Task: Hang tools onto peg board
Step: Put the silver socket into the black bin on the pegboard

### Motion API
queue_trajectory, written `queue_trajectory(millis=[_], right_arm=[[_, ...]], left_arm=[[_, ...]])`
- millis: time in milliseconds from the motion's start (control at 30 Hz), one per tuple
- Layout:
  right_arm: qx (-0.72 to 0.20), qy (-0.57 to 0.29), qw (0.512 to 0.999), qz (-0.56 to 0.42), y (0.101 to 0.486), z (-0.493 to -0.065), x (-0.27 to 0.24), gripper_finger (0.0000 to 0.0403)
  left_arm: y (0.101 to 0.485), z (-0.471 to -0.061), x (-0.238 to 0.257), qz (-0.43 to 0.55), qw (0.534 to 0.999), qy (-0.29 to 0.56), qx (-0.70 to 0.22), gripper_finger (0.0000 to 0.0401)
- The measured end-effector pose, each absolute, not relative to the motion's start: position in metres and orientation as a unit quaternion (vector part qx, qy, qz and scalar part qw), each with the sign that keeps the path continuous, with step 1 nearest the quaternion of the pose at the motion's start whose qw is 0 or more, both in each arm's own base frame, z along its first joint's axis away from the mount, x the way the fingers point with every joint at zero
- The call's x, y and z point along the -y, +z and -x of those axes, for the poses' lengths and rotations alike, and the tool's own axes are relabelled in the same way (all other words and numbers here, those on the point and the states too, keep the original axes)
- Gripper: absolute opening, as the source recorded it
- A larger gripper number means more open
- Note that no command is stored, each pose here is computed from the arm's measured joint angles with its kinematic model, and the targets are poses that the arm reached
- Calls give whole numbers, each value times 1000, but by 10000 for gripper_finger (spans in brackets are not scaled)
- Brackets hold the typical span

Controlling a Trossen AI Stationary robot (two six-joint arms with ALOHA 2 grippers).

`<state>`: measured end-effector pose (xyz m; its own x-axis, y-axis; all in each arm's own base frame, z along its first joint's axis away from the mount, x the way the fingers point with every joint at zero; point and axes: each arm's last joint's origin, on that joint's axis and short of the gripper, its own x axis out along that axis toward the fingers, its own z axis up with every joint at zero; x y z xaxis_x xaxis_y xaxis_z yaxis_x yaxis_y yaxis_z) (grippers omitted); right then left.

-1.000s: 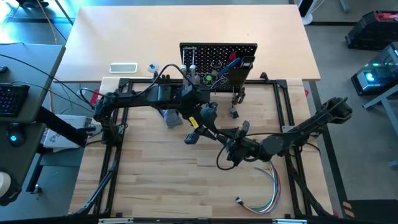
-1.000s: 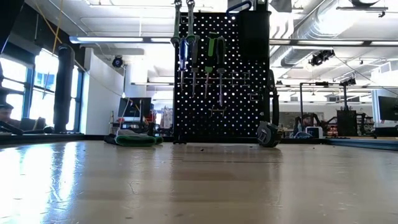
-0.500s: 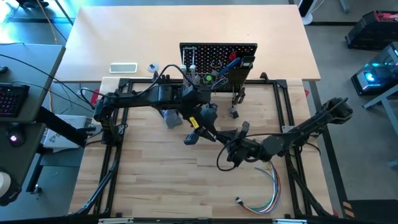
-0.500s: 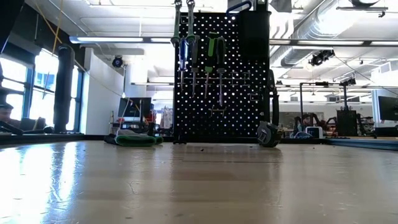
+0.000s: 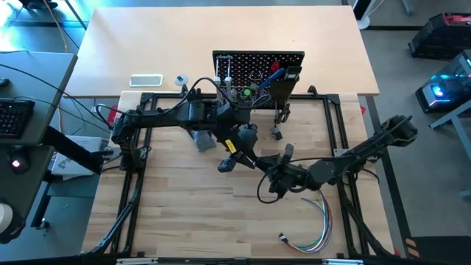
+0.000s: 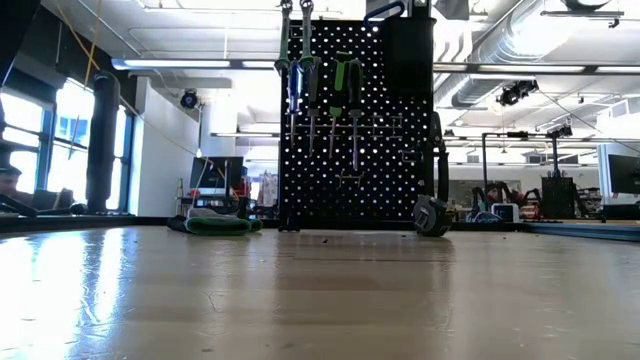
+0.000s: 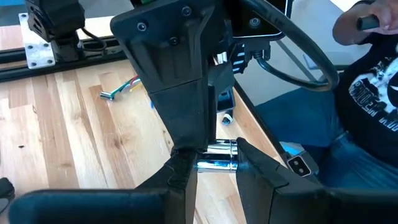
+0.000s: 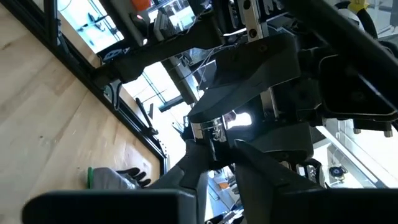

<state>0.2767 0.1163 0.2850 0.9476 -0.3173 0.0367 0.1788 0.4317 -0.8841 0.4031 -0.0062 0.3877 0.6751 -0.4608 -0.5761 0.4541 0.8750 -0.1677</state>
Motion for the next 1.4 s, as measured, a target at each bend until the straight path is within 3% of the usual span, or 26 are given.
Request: queue_trajectory(millis=[400,967,1400], right_arm=[[-59,-133,845,514,285,-277,-117,114],[-52,-124,851,508,284,-282,-109,113],[-77,-149,842,512,282,-282,-108,76]], left_arm=[[388,-404,6,3,916,-250,-313,71],[378,-414,8,10,915,-254,-313,71],[377,-415,7,17,914,-251,-317,71]])
